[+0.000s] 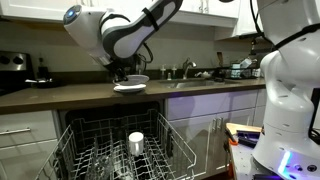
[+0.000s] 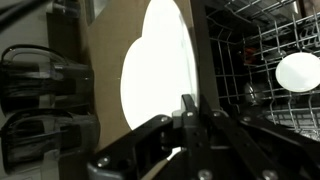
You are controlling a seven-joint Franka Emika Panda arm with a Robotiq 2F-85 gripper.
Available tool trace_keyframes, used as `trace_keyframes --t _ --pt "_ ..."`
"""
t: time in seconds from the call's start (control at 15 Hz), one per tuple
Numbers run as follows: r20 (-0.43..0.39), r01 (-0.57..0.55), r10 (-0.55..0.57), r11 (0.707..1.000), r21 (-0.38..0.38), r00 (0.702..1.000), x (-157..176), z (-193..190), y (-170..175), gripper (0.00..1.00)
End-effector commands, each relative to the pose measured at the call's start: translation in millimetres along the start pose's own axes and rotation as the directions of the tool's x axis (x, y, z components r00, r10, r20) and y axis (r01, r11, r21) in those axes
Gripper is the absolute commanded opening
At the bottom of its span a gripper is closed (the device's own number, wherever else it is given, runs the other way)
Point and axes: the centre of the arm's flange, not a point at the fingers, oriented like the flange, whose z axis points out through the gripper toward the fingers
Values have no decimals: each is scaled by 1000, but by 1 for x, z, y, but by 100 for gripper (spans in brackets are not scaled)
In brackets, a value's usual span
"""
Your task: Remove the plate from the plate dryer and put it on top of the two white plates
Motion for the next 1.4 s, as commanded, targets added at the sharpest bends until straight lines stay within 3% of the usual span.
trace_keyframes --t 0.0,0.4,0.87,1.33 --pt "-1 -9 9 1000 -13 1000 6 14 6 6" --pt "4 -31 31 997 -69 1000 15 49 12 6" --pt "-83 -53 44 993 -107 996 30 78 18 6" --pt "-92 -70 57 987 -142 994 41 103 22 6"
